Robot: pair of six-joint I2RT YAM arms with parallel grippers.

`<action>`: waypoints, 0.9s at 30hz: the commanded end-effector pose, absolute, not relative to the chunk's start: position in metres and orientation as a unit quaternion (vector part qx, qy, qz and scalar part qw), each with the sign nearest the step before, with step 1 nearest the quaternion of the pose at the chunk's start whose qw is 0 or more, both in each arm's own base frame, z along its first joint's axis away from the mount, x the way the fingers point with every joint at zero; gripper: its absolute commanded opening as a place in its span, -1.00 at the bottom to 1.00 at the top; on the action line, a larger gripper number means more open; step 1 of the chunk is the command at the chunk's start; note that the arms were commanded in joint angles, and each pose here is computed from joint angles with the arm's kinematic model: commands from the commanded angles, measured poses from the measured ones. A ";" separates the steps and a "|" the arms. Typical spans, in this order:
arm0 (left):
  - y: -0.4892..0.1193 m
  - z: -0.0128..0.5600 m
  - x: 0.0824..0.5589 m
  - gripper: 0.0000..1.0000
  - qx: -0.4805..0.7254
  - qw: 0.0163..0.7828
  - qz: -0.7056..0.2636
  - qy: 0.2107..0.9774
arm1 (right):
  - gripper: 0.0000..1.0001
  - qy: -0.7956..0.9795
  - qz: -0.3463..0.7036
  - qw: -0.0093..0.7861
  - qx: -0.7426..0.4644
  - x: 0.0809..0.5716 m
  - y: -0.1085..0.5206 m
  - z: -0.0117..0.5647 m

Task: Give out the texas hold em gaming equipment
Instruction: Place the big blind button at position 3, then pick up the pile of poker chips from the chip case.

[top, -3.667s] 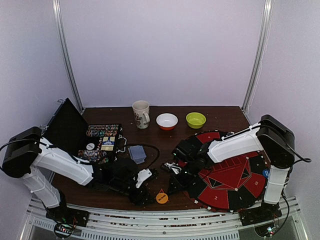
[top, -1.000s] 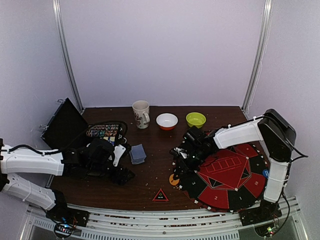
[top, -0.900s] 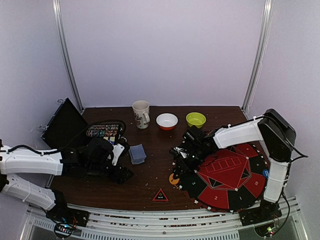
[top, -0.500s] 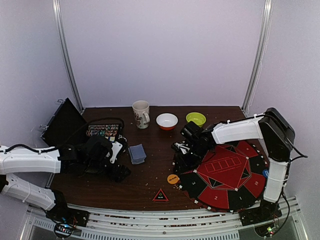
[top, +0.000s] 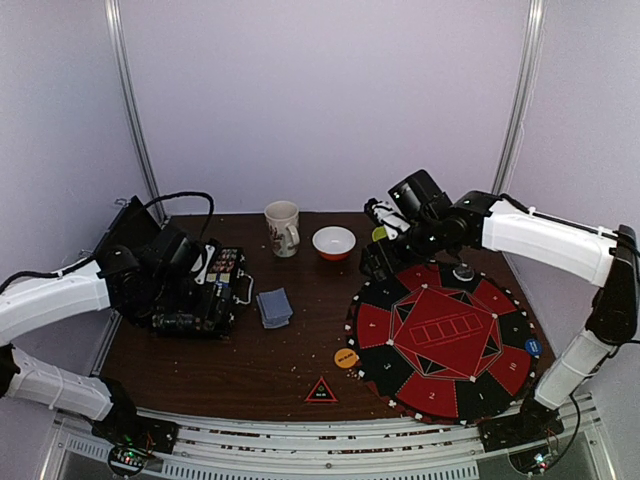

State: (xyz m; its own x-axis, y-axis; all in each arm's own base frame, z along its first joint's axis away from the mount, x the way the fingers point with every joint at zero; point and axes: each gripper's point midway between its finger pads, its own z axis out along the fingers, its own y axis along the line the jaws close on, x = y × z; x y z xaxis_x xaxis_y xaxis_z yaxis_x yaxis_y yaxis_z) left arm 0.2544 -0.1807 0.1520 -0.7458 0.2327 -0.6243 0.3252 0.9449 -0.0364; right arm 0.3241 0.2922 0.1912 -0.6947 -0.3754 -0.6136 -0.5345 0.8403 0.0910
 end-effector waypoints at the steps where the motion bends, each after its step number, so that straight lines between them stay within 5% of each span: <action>1: -0.159 0.159 0.261 0.83 0.126 0.303 -0.027 0.944 | 0.86 0.903 0.065 0.345 -0.247 0.342 0.269 0.206; 7: -0.154 0.154 0.272 0.74 0.126 0.281 -0.027 0.951 | 0.87 0.903 0.048 0.341 -0.257 0.348 0.269 0.200; 13: -0.151 0.128 0.284 0.26 0.125 0.253 -0.026 0.959 | 0.89 0.906 0.047 0.329 -0.263 0.355 0.274 0.186; 21: -0.158 0.084 0.290 0.21 0.139 0.201 -0.012 0.970 | 0.89 0.916 0.028 0.297 -0.268 0.357 0.270 0.162; 27: -0.153 0.065 0.296 -0.09 0.138 0.182 0.001 0.973 | 0.89 0.922 0.020 0.284 -0.263 0.359 0.263 0.150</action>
State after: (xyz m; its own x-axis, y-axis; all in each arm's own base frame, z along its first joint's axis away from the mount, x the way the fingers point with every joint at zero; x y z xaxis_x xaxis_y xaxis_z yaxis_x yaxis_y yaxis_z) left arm 0.2871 -0.1528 0.0707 -0.8999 0.2652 -0.3461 0.2623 0.9633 0.0562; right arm 0.3558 0.2731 0.1566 -0.6834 -0.4697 -0.5589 -0.5127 0.8538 -0.0906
